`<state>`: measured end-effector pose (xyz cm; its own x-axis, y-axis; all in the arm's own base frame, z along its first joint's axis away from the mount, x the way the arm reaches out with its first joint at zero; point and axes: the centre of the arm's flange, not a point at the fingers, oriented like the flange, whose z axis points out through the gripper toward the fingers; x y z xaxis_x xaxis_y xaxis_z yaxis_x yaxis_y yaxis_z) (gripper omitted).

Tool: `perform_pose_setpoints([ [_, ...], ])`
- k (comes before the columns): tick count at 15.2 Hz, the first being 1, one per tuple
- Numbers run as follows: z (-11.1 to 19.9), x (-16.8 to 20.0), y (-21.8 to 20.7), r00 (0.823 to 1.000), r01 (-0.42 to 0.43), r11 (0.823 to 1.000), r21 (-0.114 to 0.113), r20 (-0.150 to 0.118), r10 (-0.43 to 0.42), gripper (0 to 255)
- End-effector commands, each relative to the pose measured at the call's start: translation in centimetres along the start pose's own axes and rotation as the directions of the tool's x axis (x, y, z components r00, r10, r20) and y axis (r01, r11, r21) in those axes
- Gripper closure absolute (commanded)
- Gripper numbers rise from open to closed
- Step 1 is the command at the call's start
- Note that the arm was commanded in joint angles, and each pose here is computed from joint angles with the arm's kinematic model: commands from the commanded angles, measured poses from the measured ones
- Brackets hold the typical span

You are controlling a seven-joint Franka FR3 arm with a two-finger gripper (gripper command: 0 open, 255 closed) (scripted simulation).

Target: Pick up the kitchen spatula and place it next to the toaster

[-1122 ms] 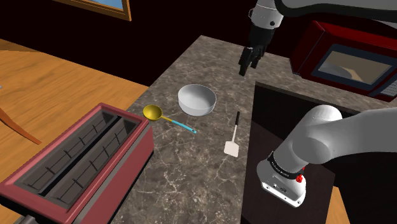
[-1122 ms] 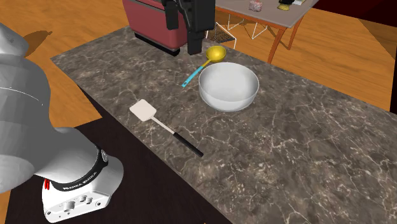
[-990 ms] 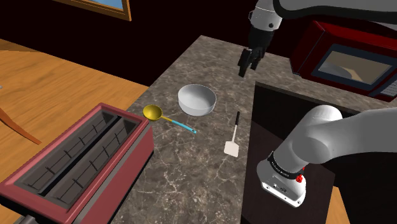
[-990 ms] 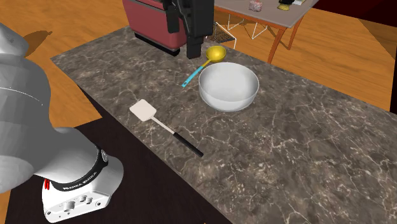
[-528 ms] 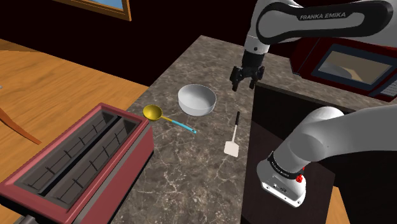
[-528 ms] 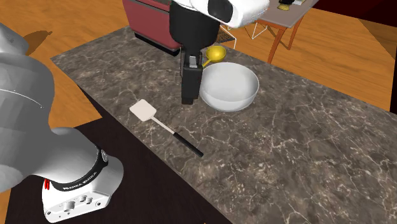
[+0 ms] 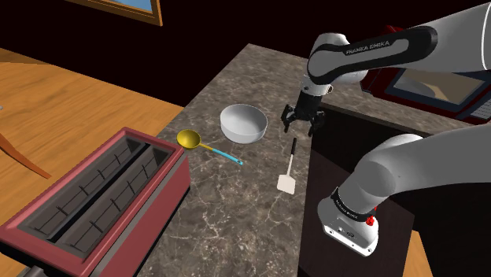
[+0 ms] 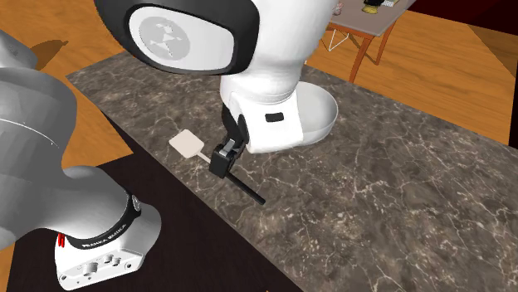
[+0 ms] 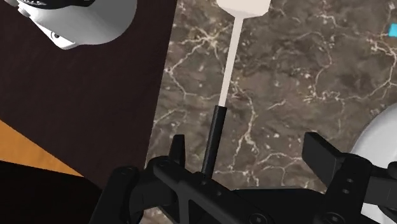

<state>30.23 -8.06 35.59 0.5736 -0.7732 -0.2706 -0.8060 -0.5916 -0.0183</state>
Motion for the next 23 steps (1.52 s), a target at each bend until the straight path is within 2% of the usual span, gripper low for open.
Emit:
perform_pose_setpoints([
  [1, 2.7, 0.8, 1.0, 0.991, -0.131, 0.991, 0.020, 0.029, 0.131, 0],
  [3, 4.7, 1.0, 1.7, 0.973, -0.226, 0.974, 0.033, 0.054, 0.224, 0],
  [11, 8.7, 0.8, 1.6, 0.973, -0.226, 0.974, 0.033, 0.054, 0.224, 0],
  [18, 8.7, 0.8, 1.6, 0.973, -0.226, 0.974, 0.032, 0.054, 0.224, 0],
  [19, 8.7, 0.8, 1.6, 0.973, -0.226, 0.974, 0.032, 0.054, 0.224, 255],
  [23, 8.7, 0.9, 1.6, 0.973, -0.226, 0.974, 0.032, 0.054, 0.224, 255],
])
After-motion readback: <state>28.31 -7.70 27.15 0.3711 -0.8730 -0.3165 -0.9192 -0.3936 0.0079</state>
